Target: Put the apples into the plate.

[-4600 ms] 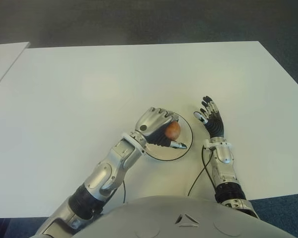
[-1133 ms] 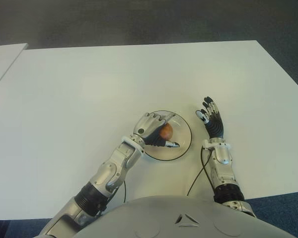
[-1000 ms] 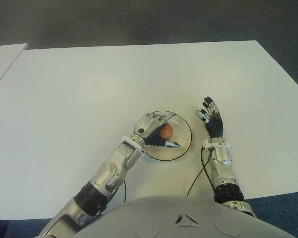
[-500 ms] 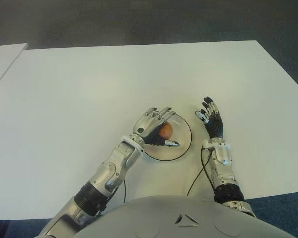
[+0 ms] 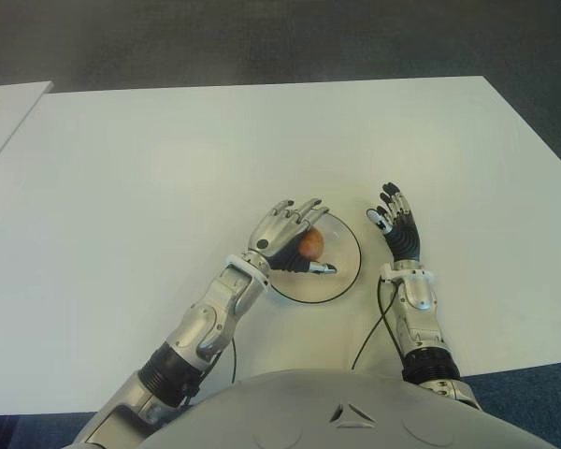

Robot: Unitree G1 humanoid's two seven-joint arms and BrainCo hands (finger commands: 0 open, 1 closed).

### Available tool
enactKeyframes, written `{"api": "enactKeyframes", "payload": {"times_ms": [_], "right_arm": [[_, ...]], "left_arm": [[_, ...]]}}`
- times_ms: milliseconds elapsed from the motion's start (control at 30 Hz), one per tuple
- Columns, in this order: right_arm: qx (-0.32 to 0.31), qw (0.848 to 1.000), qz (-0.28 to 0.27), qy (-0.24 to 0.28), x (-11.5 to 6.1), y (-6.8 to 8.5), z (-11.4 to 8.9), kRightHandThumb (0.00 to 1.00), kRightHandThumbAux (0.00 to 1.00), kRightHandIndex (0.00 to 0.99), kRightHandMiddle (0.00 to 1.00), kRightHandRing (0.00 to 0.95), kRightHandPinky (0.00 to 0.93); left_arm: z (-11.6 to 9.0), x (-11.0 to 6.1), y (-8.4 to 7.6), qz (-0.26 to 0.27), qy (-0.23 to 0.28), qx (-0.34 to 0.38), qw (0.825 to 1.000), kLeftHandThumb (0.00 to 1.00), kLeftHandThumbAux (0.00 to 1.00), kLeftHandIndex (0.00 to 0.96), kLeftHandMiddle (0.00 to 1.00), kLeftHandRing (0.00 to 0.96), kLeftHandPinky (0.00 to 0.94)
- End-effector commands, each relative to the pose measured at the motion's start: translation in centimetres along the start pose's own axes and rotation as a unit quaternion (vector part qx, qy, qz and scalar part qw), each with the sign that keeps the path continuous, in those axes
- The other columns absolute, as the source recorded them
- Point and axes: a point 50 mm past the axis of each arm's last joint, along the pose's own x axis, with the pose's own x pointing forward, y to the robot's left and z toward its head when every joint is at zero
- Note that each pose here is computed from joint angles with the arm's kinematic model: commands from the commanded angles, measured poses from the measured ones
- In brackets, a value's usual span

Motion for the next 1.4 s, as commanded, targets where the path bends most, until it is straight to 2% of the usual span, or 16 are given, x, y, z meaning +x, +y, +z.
{"api": "enactKeyframes", "payload": {"times_ms": [33,1400], "right_arm": [[0.004,0.997,0.001,0.074,-1.93,0.15,-2.55,0.146,0.558,0.000,0.000,0.000,0.000],[-0.003,0.997,0.003,0.074,-2.24,0.12,-2.28,0.134,0.555,0.000,0.000,0.000,0.000]], "left_arm": [[0.05,-0.09,0.27,0.004,-0.001,0.001,1.000,0.074,0.290,0.000,0.000,0.000,0.000],[0.09,-0.13,0.38,0.006,-0.005,-0.009,1.000,0.082,0.300,0.000,0.000,0.000,0.000]]}}
